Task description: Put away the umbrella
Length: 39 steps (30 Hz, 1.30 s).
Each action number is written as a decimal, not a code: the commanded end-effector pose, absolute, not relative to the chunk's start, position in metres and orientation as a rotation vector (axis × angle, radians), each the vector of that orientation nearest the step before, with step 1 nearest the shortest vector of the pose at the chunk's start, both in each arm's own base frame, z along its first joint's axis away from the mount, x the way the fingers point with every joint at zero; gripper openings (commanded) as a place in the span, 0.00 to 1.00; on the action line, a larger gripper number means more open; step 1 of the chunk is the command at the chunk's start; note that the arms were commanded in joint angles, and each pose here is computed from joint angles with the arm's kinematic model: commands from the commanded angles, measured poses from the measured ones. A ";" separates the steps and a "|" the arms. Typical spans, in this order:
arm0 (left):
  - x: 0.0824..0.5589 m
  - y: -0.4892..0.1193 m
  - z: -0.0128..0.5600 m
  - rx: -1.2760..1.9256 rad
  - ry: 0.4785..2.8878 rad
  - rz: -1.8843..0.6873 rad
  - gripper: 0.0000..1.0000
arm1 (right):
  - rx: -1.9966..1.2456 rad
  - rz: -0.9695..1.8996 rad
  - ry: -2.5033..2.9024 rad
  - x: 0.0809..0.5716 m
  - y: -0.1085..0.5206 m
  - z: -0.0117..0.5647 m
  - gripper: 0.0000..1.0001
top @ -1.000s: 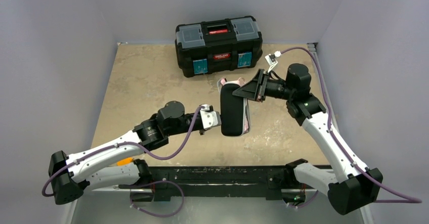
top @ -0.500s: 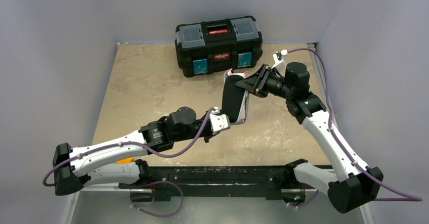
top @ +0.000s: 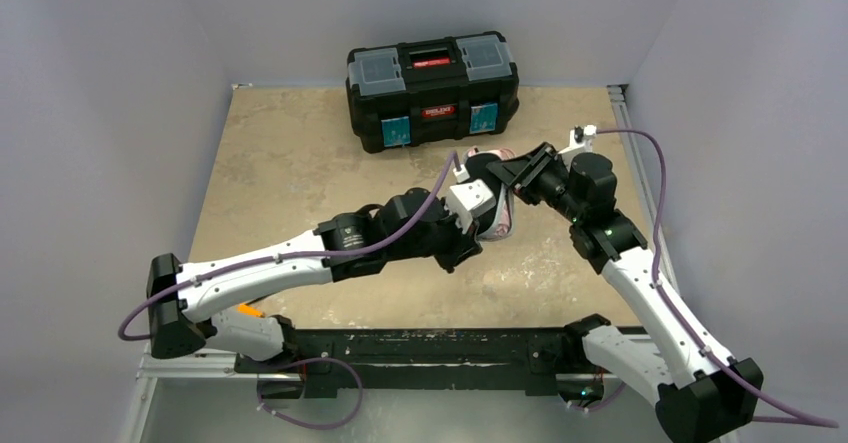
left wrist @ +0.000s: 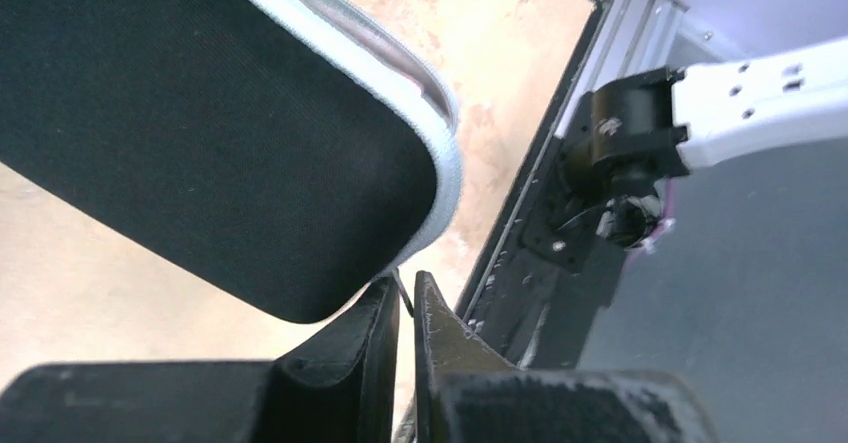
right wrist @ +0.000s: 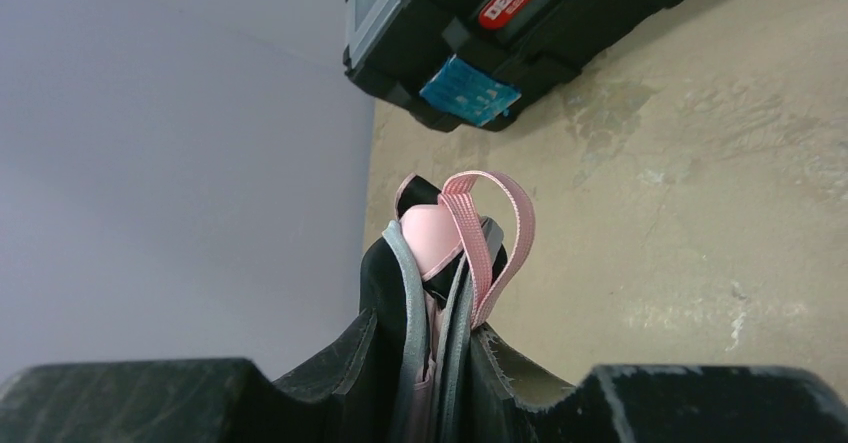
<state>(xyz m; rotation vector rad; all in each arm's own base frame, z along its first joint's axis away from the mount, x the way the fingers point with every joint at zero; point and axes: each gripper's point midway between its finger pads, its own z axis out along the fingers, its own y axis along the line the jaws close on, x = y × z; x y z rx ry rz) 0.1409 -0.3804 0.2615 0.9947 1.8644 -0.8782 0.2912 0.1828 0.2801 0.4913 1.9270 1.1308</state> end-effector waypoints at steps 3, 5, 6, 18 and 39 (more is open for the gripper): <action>0.116 -0.392 0.321 0.909 1.863 -1.089 0.38 | 0.476 1.094 1.733 0.309 0.170 0.304 0.00; 0.119 -0.374 0.309 0.928 1.895 -1.020 0.50 | 0.421 1.116 1.722 0.306 0.175 0.315 0.00; 0.118 -0.366 0.306 0.944 1.906 -1.011 0.55 | 0.396 1.133 1.712 0.305 0.178 0.320 0.00; 0.151 -0.286 0.335 0.572 1.906 -1.344 1.00 | 0.096 1.494 1.495 0.267 0.214 0.395 0.00; 0.191 -0.365 0.398 0.595 1.547 -1.867 0.92 | 0.012 1.778 1.248 0.239 0.220 0.456 0.00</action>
